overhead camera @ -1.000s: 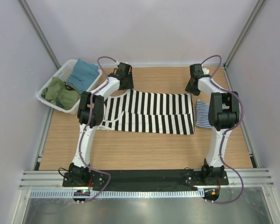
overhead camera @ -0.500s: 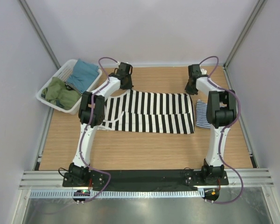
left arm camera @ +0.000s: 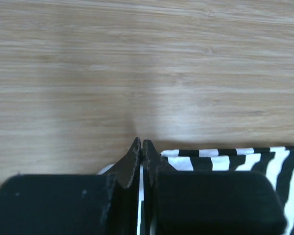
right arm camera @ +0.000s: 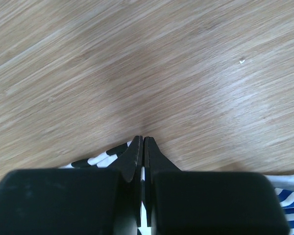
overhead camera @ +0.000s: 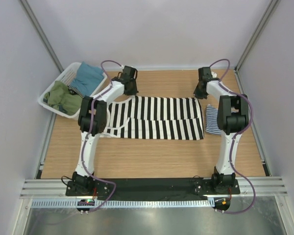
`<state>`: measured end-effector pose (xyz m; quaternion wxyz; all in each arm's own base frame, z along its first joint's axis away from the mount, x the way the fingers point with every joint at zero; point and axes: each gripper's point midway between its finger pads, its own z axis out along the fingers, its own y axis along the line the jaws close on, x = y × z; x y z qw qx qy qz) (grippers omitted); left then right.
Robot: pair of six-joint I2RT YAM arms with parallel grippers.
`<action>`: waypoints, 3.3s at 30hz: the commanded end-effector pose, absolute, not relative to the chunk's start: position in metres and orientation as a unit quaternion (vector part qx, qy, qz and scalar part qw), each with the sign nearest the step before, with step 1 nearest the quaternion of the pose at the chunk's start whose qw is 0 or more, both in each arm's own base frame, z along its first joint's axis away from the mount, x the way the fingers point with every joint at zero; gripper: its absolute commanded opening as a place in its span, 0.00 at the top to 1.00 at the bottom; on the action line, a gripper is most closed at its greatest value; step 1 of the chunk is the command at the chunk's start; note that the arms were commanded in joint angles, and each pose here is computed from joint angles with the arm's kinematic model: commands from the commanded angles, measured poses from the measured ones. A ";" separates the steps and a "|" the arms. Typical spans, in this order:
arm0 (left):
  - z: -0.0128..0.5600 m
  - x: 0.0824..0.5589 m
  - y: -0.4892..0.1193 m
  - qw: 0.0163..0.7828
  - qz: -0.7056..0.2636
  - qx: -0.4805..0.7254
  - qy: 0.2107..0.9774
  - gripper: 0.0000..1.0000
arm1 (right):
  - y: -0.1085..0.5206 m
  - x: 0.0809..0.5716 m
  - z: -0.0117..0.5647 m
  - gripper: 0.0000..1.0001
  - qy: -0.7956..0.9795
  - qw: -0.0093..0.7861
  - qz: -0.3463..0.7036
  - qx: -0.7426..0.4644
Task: Fold and stack the tank tops
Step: Fold the tank top
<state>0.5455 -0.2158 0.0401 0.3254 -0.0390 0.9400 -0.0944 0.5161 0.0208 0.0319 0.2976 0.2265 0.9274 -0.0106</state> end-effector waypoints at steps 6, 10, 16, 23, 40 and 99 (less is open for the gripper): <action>0.127 0.538 -0.210 0.404 -0.124 -0.045 0.905 1.00 | 0.029 0.518 0.102 0.99 0.901 0.368 0.031 0.225; 0.131 0.526 -0.209 0.400 -0.133 -0.047 0.905 1.00 | 0.029 0.511 0.111 0.99 0.900 0.372 0.034 0.225; 0.131 0.504 -0.204 0.398 -0.146 -0.055 0.904 1.00 | 0.026 0.492 0.119 0.99 0.895 0.378 0.034 0.234; 0.120 0.471 -0.201 0.388 -0.153 -0.058 0.907 1.00 | 0.024 0.456 0.118 0.99 0.893 0.380 0.037 0.240; 0.118 0.402 -0.196 0.394 -0.139 -0.070 0.906 1.00 | 0.026 0.393 0.111 0.99 0.888 0.380 0.058 0.254; 0.058 0.287 -0.120 0.365 -0.027 -0.283 0.887 0.44 | 0.049 0.334 0.072 0.60 0.911 0.346 0.070 0.213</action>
